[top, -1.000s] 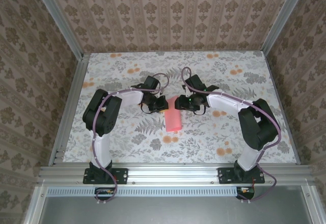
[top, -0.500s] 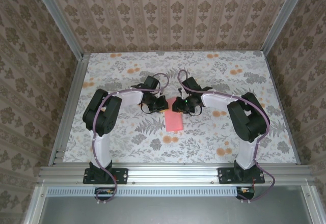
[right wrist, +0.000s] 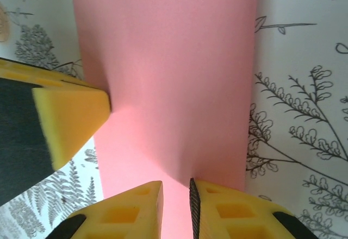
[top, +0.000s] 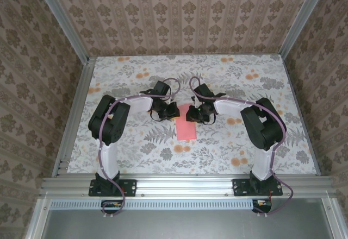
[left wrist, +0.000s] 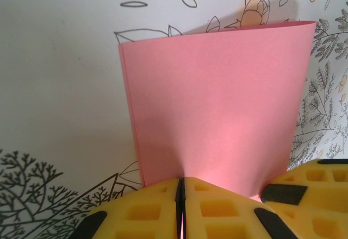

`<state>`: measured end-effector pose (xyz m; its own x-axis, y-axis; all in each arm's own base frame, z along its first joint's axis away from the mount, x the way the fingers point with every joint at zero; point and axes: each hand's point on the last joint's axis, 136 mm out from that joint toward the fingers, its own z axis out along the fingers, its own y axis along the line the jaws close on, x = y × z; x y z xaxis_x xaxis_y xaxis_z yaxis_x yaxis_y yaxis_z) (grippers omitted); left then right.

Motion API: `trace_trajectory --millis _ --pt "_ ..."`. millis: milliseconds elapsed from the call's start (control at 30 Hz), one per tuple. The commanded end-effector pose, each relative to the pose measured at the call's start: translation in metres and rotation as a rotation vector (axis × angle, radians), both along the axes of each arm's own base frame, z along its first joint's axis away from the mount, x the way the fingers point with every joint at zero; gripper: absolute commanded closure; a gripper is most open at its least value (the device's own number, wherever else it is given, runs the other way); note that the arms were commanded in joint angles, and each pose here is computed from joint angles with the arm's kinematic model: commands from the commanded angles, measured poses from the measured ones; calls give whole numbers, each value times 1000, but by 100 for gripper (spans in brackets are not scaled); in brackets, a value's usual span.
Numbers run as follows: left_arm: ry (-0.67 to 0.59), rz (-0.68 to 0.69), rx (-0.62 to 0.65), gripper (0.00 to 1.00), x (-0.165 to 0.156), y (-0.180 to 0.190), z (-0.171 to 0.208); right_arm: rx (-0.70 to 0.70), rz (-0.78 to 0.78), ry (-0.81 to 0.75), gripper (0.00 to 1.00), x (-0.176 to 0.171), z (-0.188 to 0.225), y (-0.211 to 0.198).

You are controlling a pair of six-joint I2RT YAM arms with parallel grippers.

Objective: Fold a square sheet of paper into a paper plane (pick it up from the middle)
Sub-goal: First fold in half a square sheet of paper at the center of the table.

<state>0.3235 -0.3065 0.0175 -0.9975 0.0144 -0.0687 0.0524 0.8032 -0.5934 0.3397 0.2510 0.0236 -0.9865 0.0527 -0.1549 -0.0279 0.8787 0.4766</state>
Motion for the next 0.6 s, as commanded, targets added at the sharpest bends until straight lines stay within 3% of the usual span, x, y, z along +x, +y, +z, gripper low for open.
trace_trajectory --millis 0,333,567 --pt "153 15 162 89 -33 30 -54 -72 4 34 77 -6 -17 -14" --pt "152 17 159 89 -34 30 -55 36 48 0 77 -17 26 -1" --pt "157 24 164 89 -36 31 -58 36 33 87 78 -40 1 -4"
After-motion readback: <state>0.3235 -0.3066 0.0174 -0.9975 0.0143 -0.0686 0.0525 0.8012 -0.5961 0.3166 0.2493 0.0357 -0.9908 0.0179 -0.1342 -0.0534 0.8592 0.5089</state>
